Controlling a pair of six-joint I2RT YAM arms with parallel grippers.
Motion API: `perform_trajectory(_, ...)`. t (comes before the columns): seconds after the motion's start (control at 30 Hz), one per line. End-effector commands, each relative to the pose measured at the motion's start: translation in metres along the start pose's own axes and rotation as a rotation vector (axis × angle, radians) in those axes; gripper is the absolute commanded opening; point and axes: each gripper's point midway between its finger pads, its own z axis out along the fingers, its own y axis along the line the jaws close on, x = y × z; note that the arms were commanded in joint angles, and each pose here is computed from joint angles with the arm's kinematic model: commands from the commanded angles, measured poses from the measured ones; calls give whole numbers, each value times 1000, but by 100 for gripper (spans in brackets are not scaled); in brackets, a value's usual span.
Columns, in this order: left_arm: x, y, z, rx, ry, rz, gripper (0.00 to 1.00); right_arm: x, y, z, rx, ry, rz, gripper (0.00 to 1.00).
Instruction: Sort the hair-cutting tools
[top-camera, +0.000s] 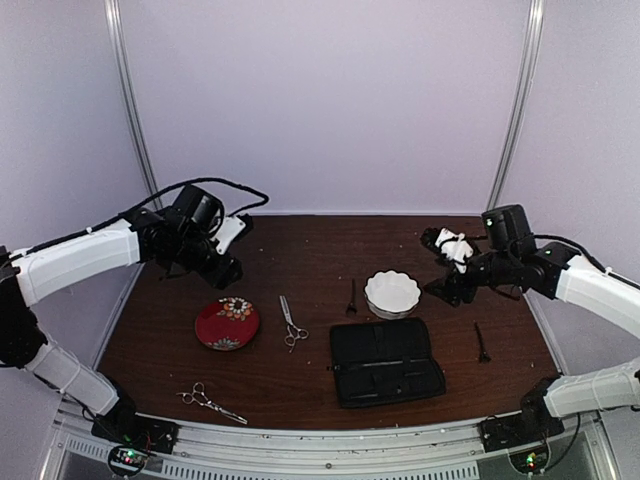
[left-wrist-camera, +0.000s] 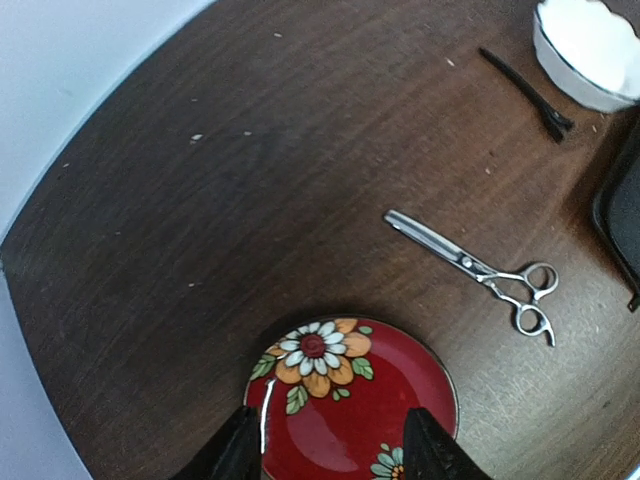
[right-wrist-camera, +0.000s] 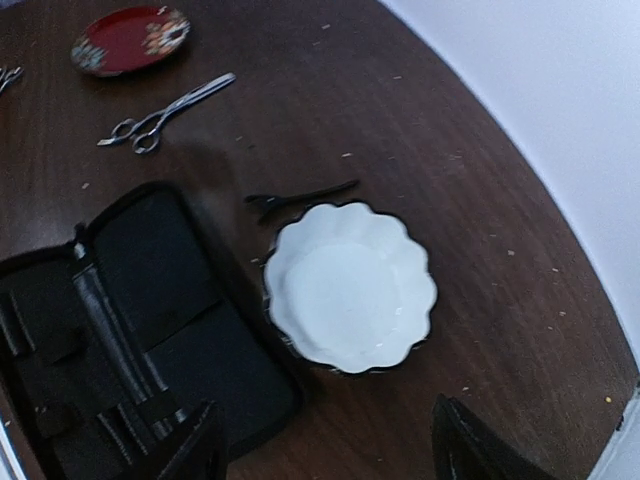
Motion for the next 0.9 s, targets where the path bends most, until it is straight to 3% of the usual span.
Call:
perform_trajectory(0.0,-3,-34,13,138,73,77,48,32,65,15,-206,93,-206,69)
perform_trajectory(0.23,-1,-92,37,198,184,-31,40,64,123,27,-368,183,-367,63)
perform_trajectory(0.53,20,-161,61,258,337,-303,37,91,142,42,-370,250,-491,62)
perform_trajectory(0.63,30,-168,72,253,393,-344,30,97,144,44,-374,261,-505,61)
perform_trajectory(0.87,45,-172,91,224,443,-403,25,107,152,47,-398,285,-531,61)
